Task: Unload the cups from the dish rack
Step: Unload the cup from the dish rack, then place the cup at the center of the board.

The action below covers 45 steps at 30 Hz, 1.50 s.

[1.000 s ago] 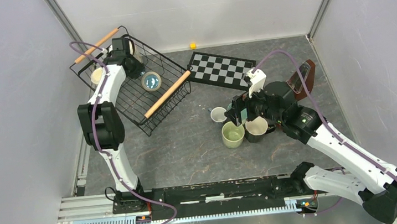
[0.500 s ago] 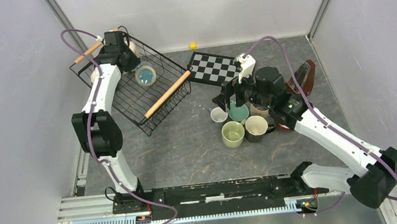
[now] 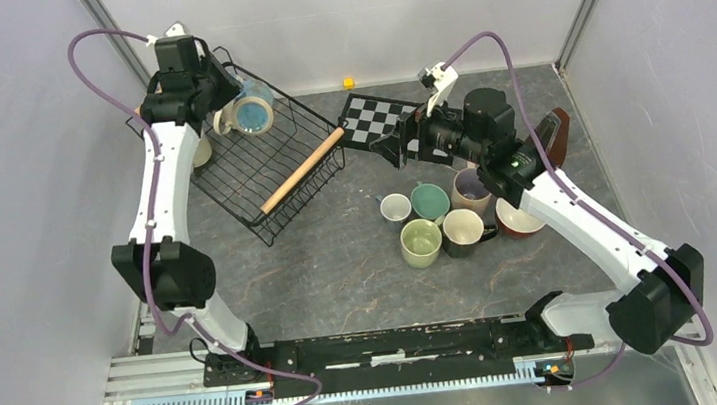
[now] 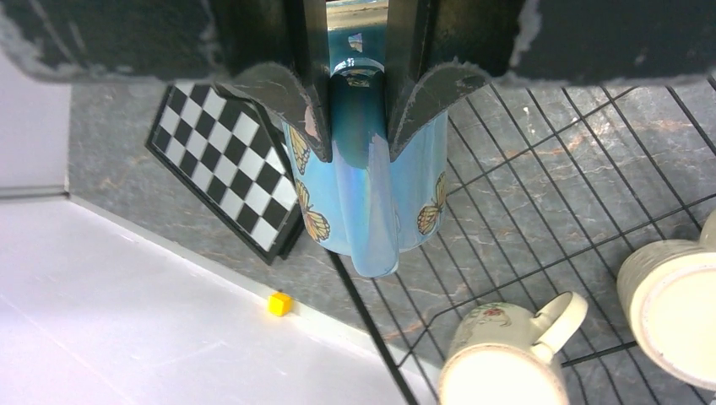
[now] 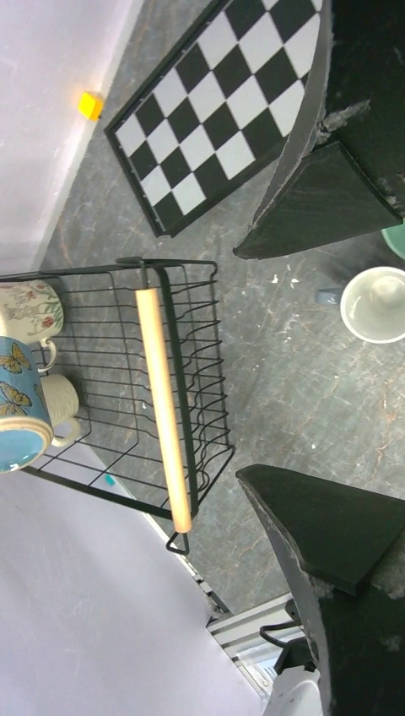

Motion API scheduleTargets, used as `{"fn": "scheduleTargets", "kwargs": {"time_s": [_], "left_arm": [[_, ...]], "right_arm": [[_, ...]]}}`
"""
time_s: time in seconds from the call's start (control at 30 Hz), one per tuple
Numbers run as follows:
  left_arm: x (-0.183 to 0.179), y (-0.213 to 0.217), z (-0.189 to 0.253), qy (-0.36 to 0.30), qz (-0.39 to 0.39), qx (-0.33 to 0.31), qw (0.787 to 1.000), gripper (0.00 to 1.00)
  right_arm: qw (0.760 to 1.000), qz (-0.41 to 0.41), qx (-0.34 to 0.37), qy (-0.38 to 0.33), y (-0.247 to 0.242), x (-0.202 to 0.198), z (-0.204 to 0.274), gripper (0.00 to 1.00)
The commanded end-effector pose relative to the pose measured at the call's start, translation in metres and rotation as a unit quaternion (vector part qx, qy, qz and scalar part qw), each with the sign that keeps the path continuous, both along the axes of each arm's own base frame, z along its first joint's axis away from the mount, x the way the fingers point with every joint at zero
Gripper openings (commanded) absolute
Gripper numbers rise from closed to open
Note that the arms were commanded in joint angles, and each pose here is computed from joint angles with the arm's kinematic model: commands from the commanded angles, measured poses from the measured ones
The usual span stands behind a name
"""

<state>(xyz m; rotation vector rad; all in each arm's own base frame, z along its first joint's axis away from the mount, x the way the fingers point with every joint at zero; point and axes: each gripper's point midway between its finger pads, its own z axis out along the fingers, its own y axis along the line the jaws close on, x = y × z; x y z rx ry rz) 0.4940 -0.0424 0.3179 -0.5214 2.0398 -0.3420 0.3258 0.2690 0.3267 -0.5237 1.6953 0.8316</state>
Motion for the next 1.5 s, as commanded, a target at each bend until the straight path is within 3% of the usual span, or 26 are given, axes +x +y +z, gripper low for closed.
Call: {"fn": "scheduleTargets", "kwargs": {"time_s": [0.0,0.37,0.63,0.9,1.13,1.47], "left_arm": [[-0.031,-0.025,0.109,-0.133,-0.066,-0.003,0.989,0.02],[-0.091,-0.086,0.143,-0.161,-0.168,-0.033,0.972,0.02],[-0.135,-0.146,0.138,-0.147,-0.256,-0.06,0.953,0.02],[-0.166,-0.181,0.139,-0.147,-0.316,-0.097,0.932,0.02],[-0.18,-0.199,0.141,-0.144,-0.348,-0.107,0.92,0.02],[-0.186,-0.215,0.152,-0.154,-0.374,-0.121,0.906,0.02]], "right_arm": [[0.996,0.038,0.028,-0.073,0.009,0.005,0.044,0.98],[0.988,0.116,0.059,-0.088,0.016,0.015,0.051,0.98],[0.968,0.207,0.118,-0.084,0.018,0.005,0.059,0.98],[0.959,0.235,0.148,-0.06,0.002,0.009,0.053,0.98],[0.939,0.283,0.194,-0.036,0.003,-0.008,0.053,0.98],[0.932,0.298,0.206,-0.021,0.004,-0.01,0.052,0.98]]}}
